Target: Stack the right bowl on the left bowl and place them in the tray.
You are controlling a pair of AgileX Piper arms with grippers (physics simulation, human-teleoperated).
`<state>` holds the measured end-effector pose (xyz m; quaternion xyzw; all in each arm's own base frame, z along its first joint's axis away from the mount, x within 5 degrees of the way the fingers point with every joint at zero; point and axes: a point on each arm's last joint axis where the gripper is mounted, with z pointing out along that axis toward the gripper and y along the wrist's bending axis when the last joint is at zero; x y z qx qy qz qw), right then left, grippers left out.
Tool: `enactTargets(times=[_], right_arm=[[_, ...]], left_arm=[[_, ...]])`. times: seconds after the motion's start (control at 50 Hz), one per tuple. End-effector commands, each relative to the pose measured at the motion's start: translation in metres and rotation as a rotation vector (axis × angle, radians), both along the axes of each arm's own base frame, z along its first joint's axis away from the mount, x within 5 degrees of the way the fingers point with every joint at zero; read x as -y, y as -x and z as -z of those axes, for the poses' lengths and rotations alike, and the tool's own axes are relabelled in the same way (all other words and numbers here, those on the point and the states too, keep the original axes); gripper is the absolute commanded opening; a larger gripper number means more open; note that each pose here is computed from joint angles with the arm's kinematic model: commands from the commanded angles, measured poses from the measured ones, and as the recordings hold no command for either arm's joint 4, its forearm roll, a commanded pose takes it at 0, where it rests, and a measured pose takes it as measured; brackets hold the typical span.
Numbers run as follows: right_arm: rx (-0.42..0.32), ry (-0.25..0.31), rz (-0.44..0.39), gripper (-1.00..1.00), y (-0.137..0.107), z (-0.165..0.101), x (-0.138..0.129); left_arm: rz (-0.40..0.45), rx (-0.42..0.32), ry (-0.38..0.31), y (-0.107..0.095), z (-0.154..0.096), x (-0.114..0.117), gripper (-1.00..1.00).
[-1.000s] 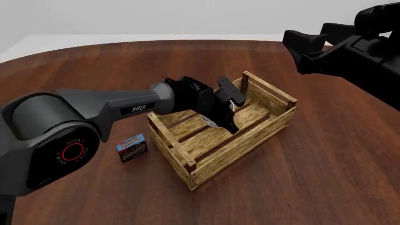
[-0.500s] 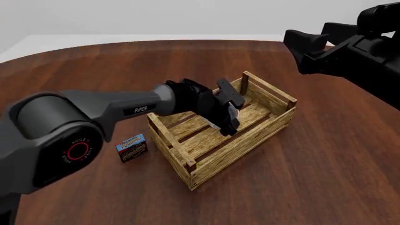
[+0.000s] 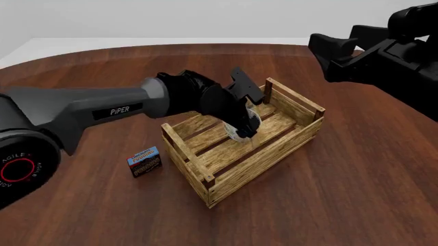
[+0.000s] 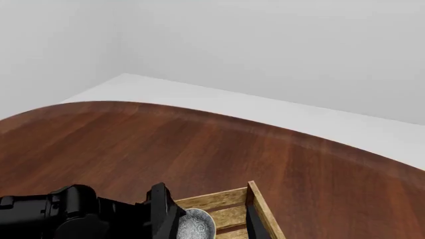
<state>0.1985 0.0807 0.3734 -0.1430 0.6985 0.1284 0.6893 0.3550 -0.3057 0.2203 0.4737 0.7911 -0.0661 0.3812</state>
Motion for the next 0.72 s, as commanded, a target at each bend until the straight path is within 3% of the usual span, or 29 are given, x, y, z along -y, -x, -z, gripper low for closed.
enactTargets(times=[0.02, 0.24, 0.44, 0.56, 0.68, 0.72], right_arm=[[-0.002, 0.008, -0.007, 1.0, -0.002, 0.002, -0.002], [-0.004, 0.013, -0.008, 1.0, -0.004, 0.003, -0.004], [-0.01, 0.017, -0.009, 1.0, -0.009, 0.004, -0.006], [-0.006, 0.026, -0.014, 1.0, -0.007, 0.004, -0.006], [0.002, 0.026, -0.012, 1.0, -0.002, 0.002, -0.004], [0.005, 0.029, -0.01, 1.0, -0.001, 0.002, -0.003]], left_arm=[[-0.041, 0.05, 0.073, 0.015, -0.043, -0.024, 1.0], [-0.092, 0.106, 0.205, 0.043, -0.091, -0.048, 1.0], [-0.19, 0.203, 0.364, 0.072, -0.149, -0.101, 1.0], [-0.257, 0.227, 0.456, 0.085, -0.167, -0.125, 1.0], [-0.319, 0.263, 0.465, 0.085, -0.161, -0.151, 1.0], [-0.374, 0.269, 0.524, 0.092, -0.156, -0.166, 1.0]])
